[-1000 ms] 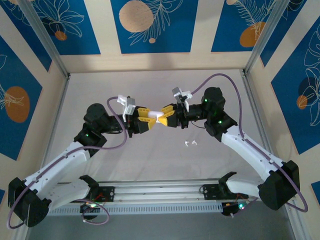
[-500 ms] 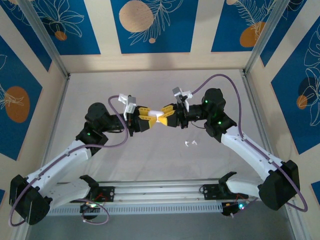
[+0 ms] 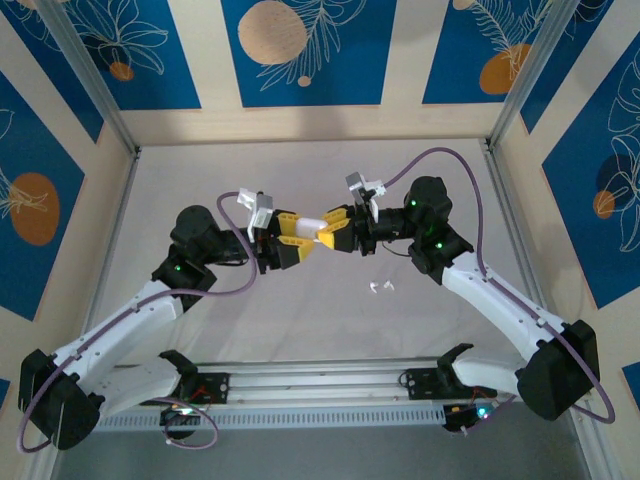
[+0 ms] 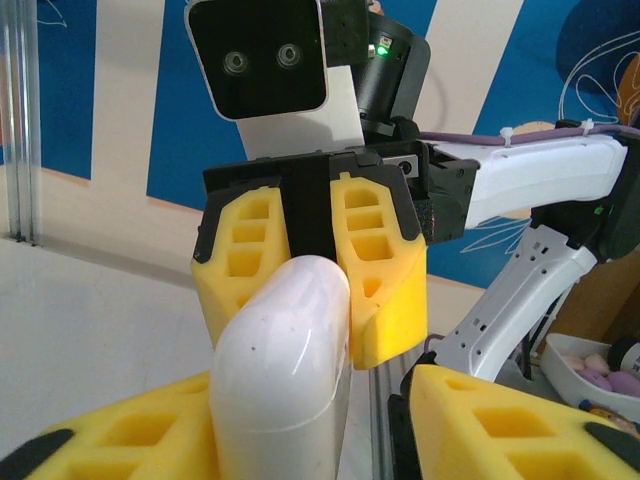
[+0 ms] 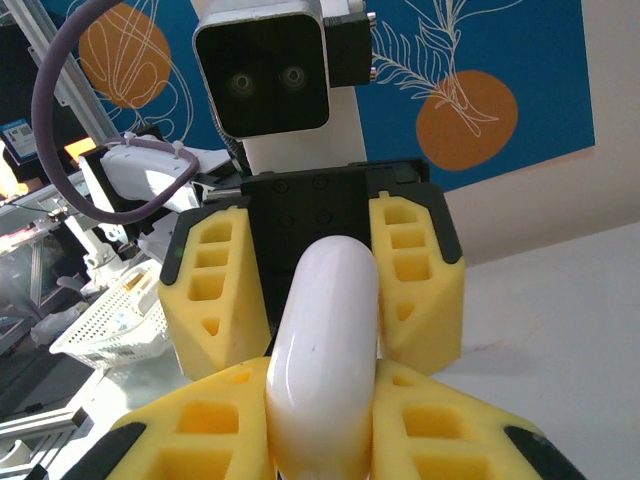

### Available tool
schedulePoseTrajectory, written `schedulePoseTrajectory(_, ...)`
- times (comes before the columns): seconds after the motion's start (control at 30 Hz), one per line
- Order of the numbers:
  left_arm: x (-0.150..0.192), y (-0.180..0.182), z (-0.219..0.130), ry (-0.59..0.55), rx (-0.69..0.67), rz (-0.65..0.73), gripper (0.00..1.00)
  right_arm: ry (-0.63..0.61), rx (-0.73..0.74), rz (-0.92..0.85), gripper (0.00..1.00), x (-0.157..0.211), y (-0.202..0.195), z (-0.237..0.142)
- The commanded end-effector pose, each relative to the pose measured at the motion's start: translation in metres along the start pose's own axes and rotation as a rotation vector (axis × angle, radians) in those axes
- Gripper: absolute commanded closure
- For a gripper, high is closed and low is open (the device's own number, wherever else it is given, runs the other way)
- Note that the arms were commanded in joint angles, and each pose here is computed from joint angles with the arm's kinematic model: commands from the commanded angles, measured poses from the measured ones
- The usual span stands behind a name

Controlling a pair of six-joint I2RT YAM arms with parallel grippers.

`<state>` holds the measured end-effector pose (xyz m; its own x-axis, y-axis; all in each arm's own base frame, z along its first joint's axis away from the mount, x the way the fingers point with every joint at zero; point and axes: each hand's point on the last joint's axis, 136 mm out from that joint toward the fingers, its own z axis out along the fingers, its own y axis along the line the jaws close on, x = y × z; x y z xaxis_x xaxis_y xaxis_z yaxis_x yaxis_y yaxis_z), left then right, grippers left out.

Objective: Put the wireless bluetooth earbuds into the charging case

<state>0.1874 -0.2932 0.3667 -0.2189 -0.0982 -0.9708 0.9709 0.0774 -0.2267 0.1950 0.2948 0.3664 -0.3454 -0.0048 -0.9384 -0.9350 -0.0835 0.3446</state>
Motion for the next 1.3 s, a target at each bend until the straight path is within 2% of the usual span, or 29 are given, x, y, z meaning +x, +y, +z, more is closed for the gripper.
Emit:
schedulePoseTrajectory(0.0, -0.009, -0.009, -0.001, -0.011, 0.027, 0.037, 0.56, -0.013, 0.011, -0.013, 0.83, -0.004, 0.0, -0.002)
schedulePoseTrajectory(0.43, -0.008, -0.01, 0.0, -0.002, 0.039, 0.033, 0.77, -0.026, 0.026, -0.012, 0.82, -0.007, -0.002, -0.001)
schedulePoseTrajectory(0.73, -0.01, -0.013, -0.002, -0.018, 0.042, 0.072, 0.81, 0.021, 0.209, 0.093, 0.64, -0.001, -0.029, -0.005)
schedulePoseTrajectory(1.07, -0.007, -0.013, -0.002, -0.008, 0.053, 0.087, 0.82, 0.008, 0.262, 0.204, 0.45, -0.007, -0.042, -0.006)
schedulePoseTrajectory(1.27, -0.006, -0.014, -0.003, -0.008, 0.047, 0.094, 0.82, 0.002, 0.279, 0.258, 0.4, -0.012, -0.046, -0.01)
